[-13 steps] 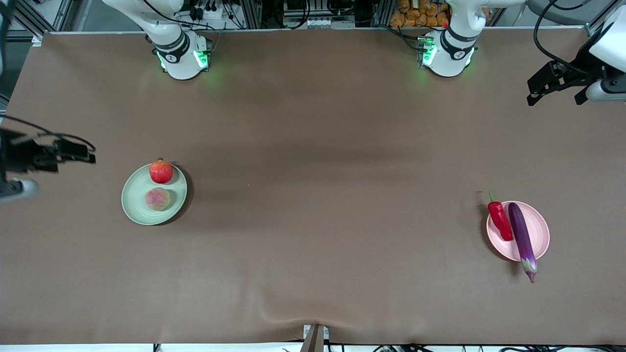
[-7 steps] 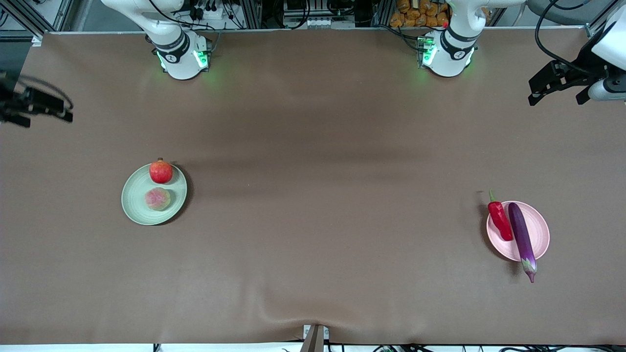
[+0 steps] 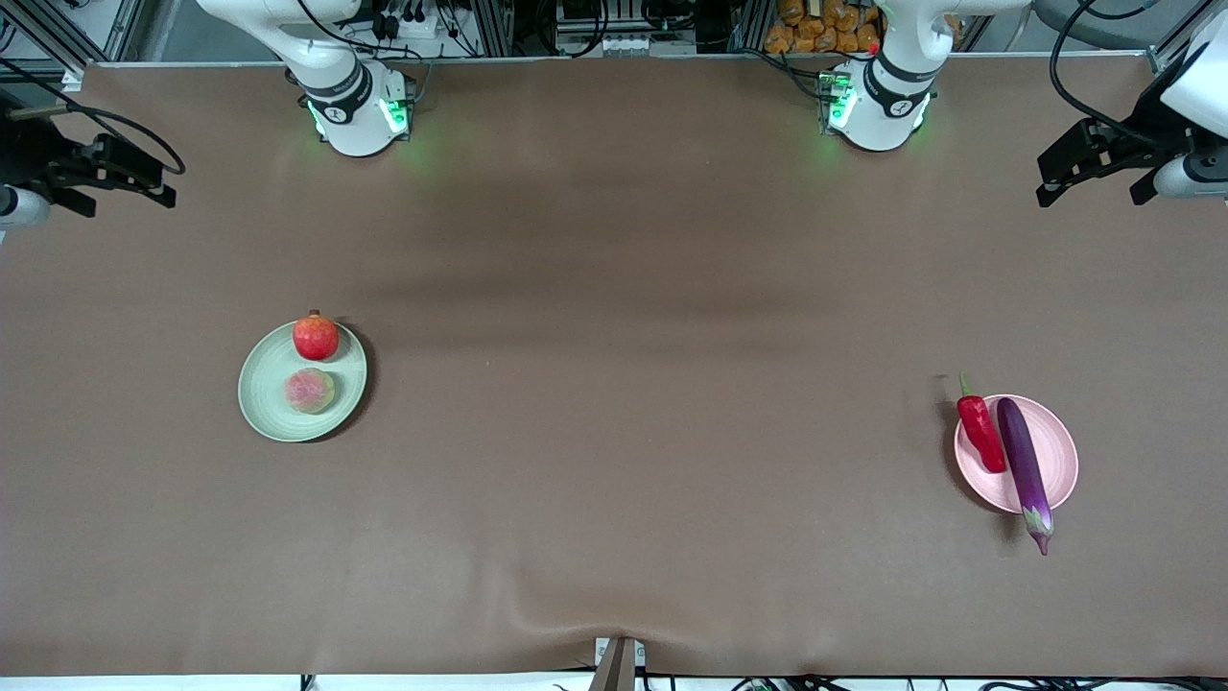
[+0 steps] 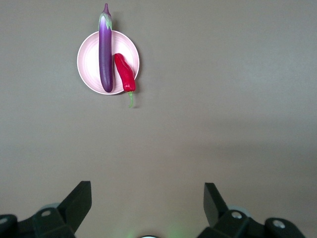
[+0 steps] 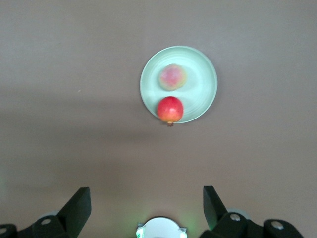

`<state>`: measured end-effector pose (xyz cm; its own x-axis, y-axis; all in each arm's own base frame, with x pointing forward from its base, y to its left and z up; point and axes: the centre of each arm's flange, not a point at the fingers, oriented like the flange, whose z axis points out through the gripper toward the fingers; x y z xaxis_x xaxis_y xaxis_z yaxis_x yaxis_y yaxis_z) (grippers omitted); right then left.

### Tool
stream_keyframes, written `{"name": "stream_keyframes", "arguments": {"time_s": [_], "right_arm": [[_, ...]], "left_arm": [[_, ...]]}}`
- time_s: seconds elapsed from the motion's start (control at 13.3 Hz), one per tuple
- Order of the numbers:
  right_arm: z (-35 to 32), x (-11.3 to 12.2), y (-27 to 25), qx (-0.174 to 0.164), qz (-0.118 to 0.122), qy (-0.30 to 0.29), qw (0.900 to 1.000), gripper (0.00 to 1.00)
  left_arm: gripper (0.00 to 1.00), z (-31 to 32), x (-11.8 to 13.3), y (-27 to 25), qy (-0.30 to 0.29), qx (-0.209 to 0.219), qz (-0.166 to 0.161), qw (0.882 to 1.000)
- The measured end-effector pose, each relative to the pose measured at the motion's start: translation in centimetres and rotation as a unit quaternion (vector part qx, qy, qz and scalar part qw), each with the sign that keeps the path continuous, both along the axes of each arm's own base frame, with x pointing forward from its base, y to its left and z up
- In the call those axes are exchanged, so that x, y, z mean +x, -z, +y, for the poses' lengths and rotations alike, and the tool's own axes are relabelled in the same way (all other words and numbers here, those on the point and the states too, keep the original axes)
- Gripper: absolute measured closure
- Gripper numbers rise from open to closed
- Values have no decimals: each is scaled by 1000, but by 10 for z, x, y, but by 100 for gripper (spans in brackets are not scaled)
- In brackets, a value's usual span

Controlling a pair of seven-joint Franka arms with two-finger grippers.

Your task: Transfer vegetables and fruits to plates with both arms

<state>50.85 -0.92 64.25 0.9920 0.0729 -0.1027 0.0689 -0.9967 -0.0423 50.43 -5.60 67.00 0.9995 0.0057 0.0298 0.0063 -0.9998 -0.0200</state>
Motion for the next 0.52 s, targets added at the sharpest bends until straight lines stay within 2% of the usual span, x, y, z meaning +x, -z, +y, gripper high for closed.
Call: {"name": "stream_keyframes", "arguments": {"time_s": [0.15,0.52], "right_arm": [[6,0,-12,-40,-6,-13,999,0],[14,-1,-28,-42,-20,-20,999,0]], "left_arm": [[0,1,0,0,-1,0,0,1000],[0,1,0,0,-1,0,1,1000]]}}
